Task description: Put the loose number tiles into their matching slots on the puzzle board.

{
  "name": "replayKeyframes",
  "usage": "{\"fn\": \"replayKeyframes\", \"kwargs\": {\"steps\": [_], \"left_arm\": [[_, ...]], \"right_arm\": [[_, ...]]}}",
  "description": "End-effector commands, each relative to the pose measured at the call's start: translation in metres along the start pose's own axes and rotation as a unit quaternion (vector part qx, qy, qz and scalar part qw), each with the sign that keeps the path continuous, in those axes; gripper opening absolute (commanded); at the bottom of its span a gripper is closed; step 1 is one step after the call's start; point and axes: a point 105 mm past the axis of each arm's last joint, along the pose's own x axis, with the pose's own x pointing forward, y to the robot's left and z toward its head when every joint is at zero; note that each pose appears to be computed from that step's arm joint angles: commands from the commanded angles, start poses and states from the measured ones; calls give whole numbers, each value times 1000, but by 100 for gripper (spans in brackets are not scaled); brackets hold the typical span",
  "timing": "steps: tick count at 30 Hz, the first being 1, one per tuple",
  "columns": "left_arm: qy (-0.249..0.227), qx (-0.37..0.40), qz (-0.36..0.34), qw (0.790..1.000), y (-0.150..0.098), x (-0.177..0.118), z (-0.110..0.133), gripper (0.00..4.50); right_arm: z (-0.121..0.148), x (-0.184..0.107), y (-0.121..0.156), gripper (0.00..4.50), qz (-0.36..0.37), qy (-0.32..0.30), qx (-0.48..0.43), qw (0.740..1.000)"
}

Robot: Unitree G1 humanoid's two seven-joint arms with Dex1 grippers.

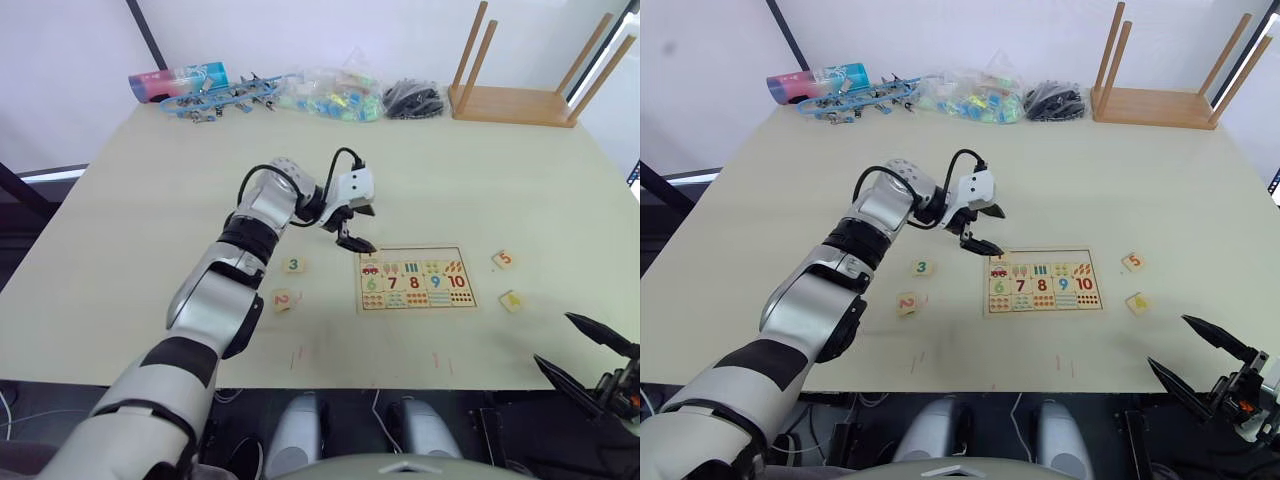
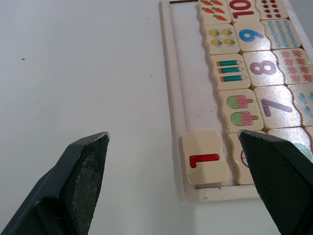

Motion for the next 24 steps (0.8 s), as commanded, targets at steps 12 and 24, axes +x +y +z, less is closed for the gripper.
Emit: {"fn": "replayKeyframes", "kwargs": {"steps": [12, 24], "left_arm": [[-80, 56, 12, 995, -2, 7, 3, 3], [-58, 80, 22, 995, -5, 17, -8, 3]], "right_arm": [[9, -2, -4, 450, -3, -6, -27, 1000], [10, -2, -3, 450, -6, -7, -31, 999]]}}
